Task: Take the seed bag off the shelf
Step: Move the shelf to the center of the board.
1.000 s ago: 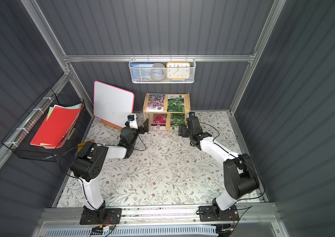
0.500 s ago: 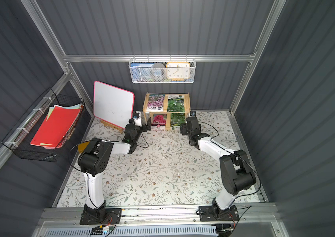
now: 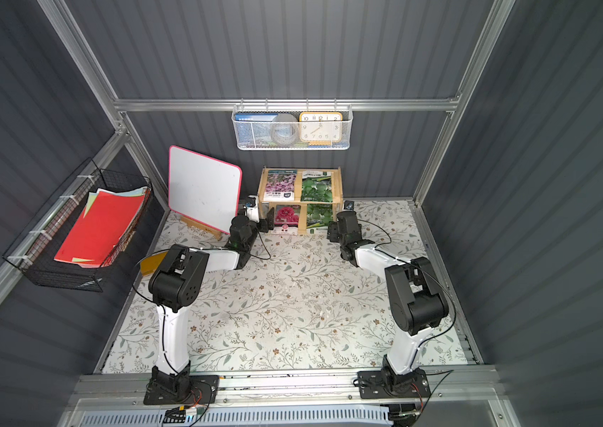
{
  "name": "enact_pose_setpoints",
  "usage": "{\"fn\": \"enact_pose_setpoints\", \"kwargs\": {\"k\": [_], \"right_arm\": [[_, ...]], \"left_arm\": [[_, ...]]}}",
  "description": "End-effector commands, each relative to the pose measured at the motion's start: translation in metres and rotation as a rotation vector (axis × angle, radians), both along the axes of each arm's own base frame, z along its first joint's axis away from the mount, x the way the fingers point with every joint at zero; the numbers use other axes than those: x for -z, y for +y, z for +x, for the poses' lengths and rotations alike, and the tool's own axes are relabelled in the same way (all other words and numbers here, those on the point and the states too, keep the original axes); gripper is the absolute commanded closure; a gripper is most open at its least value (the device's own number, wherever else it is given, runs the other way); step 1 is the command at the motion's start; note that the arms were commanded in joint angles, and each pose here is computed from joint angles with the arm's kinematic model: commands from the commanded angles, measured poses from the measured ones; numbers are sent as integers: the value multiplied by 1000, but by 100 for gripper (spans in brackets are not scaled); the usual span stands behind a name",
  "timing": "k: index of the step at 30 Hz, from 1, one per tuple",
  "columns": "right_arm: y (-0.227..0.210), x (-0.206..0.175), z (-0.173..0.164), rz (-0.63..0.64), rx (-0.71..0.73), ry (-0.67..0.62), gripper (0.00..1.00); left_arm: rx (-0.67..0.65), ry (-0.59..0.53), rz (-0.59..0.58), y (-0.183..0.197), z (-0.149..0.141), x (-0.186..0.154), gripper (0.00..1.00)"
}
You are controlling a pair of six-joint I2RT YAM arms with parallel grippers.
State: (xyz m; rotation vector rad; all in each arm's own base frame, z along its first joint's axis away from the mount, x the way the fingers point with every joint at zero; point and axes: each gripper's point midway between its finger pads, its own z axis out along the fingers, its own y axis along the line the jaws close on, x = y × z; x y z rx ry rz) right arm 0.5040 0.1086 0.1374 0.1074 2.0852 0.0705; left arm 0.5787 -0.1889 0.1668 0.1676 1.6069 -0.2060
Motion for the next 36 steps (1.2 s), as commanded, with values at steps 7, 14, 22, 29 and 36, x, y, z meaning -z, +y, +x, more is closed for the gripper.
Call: {"fn": "enact_pose_setpoints", "kwargs": {"k": [7, 14, 22, 29, 36], "right_arm": [[3, -4, 27, 43, -14, -55, 33], [2, -3, 33, 49, -18, -71, 43], [1, 1, 38, 44, -24, -74, 56], [1, 4, 40, 43, -34, -79, 61], [2, 9, 49, 43, -48, -90, 50]], "left_arm": [[11, 54, 7, -7, 10, 13, 30], [17, 65, 14, -8, 12, 15, 32], [33, 78, 18, -11, 12, 17, 45], [29, 81, 19, -11, 12, 17, 46], [35, 83, 19, -12, 12, 18, 46]]}}
